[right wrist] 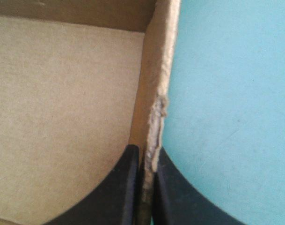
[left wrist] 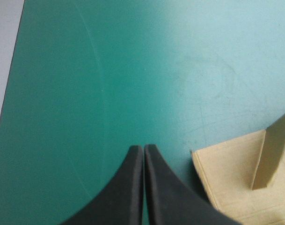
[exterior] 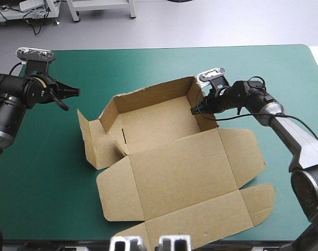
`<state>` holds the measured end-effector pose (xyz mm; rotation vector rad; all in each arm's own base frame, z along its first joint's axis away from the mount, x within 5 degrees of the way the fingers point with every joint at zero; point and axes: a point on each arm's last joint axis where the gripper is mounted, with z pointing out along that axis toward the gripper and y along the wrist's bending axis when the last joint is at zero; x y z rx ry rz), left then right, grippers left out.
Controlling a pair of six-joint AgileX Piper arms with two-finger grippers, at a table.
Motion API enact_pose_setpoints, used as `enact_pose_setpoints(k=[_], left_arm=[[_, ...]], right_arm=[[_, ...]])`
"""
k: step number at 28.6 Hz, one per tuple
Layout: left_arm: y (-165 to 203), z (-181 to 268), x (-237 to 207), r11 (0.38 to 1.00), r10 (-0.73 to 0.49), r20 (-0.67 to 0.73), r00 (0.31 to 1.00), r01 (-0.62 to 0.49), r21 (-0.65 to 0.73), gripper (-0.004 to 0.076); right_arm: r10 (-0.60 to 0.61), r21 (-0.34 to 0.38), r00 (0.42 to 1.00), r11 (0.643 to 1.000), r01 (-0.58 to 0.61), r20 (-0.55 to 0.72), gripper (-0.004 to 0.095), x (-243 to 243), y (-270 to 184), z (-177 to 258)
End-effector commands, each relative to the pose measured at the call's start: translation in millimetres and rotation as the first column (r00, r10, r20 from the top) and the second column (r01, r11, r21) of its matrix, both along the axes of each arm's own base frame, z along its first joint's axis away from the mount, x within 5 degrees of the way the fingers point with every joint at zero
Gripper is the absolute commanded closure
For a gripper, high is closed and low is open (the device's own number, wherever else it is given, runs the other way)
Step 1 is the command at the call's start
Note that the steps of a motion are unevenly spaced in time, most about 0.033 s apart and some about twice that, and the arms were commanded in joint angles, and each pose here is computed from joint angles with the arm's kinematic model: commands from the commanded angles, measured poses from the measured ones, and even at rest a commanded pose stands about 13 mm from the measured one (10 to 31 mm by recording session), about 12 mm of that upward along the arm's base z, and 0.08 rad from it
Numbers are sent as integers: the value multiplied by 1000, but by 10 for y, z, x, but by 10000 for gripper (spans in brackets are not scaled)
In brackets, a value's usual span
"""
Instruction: Fold the box
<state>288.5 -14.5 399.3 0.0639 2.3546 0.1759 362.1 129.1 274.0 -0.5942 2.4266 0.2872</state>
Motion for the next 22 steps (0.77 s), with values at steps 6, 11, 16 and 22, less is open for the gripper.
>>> enact_pose_setpoints(k=[6, 11, 16, 22], left_arm=[[9, 181, -26, 999, -26, 85, 996, 24, 21, 726], [3, 120, 31, 999, -31, 60, 998, 29, 29, 726], [0, 68, 65, 999, -35, 32, 999, 34, 35, 726], [90, -4, -32, 993, 21, -106, 994, -8, 121, 734]], right_arm=[[65, -81, 997, 995, -61, 48, 546, 35, -15, 211], [91, -146, 988, 987, -73, 125, 536, 74, -50, 638], [74, -157, 974, 987, -40, 215, 536, 11, -105, 1250], [3, -121, 995, 993, 10, 102, 536, -253, -183, 1657]])
